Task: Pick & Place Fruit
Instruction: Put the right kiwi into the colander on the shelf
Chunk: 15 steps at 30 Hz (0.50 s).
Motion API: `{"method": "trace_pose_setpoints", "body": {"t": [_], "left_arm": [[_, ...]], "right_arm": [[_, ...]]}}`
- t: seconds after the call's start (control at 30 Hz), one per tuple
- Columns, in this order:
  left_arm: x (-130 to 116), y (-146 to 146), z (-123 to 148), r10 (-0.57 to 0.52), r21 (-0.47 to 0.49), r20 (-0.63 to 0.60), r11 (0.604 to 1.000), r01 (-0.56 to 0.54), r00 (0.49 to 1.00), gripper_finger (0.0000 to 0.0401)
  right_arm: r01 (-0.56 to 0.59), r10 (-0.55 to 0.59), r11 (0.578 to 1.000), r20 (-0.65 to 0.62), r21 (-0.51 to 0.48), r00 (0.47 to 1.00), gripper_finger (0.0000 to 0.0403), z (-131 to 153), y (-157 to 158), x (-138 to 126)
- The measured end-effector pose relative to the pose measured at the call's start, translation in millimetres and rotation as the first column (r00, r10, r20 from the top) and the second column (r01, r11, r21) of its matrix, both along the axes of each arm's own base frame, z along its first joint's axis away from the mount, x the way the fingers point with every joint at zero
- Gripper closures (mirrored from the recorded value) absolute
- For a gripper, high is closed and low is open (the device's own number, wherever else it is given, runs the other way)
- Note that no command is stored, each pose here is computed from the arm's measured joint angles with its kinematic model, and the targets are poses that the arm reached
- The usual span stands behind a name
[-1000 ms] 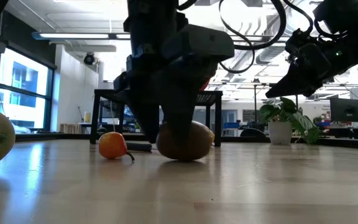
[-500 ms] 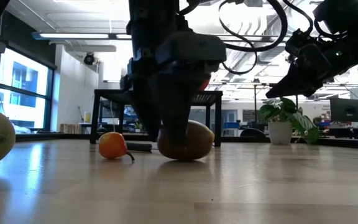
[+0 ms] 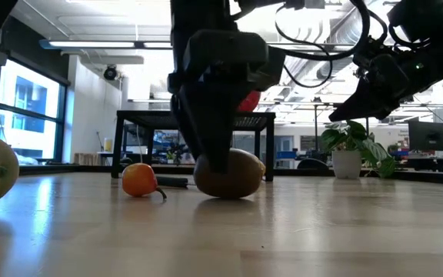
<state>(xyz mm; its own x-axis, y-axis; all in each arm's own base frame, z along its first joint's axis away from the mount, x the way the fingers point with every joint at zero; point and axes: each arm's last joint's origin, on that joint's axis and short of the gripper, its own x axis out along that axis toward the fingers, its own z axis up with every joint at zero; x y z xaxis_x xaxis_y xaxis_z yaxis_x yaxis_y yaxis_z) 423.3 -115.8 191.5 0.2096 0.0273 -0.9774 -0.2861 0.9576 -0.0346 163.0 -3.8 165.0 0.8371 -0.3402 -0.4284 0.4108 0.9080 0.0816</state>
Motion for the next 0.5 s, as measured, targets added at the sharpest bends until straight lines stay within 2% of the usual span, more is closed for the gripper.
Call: {"method": "trace_pose_setpoints", "body": {"t": [0.23, 0.5], "left_arm": [[1.9, 5.7, 0.3, -0.130, 0.020, -0.004, 0.991, 0.130, 0.991, 0.0102], [3.6, 6.1, 0.7, -0.268, 0.030, 0.004, 0.963, 0.268, 0.963, 0.0102]], "right_arm": [[0.000, 0.000, 1.000, 0.000, 0.000, 1.000, 0.0400, 0.0, 0.0, 0.0], [0.000, 0.000, 1.000, -0.001, 0.000, 1.000, 0.0400, -0.1, 0.0, 0.0]]}}
